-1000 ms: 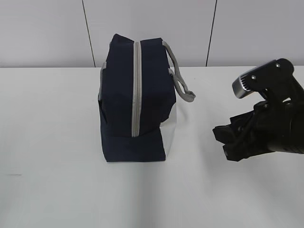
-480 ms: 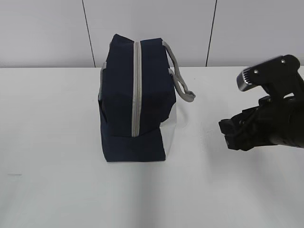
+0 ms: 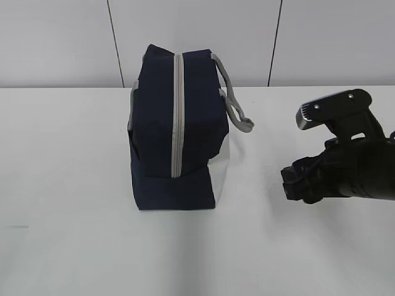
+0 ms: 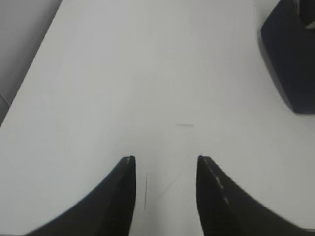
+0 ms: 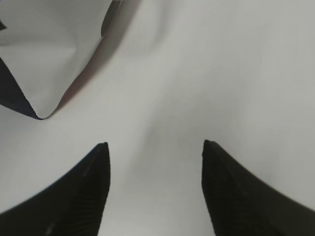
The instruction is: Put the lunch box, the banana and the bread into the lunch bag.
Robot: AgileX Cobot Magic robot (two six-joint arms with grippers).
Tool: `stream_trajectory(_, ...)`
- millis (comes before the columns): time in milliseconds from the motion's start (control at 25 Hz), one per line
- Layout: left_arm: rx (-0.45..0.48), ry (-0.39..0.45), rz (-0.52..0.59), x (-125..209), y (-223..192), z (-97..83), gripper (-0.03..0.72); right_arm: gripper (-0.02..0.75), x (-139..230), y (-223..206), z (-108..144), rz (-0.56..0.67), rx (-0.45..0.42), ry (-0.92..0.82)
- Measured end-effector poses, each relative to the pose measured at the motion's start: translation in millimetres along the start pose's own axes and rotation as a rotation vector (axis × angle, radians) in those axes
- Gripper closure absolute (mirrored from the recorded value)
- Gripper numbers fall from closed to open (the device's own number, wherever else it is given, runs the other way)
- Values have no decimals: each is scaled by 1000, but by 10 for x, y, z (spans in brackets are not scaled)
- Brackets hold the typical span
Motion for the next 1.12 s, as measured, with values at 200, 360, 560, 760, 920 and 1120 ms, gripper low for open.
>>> stream_trajectory(200,-54,44,-70,-17,75,61,399,277,-15,1,-4,-3,1,-2)
stream_trajectory(360,-55,47,-80,-16,89,64,399,277,-19,-4,7,-3,-3,-2)
stream_trajectory(560,1,12,-63,-5,85,17,399,277,-21,-4,22,-4,-11,-2)
stream_trajectory(760,74,-32,-41,12,83,-44,399,277,-22,-4,25,-4,-13,-2)
stream_trajectory(920,90,-42,-36,16,83,-58,399,277,-22,-4,26,-4,-13,-17)
stream_trajectory(1120,90,-42,-36,16,83,-58,399,277,-22,-4,29,-4,-15,-42)
Point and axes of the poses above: a point on each arm's last joint axis where the gripper is mounted, y pointing back along that axis away from the gripper, z along the wrist's bending axis when the last joint is at zero, x = y × z, the point moved 9 cm from there along -y, pointing out along that axis toward the gripper, and after that the axes turned 14 degrees about y, right-handed, at the moved point
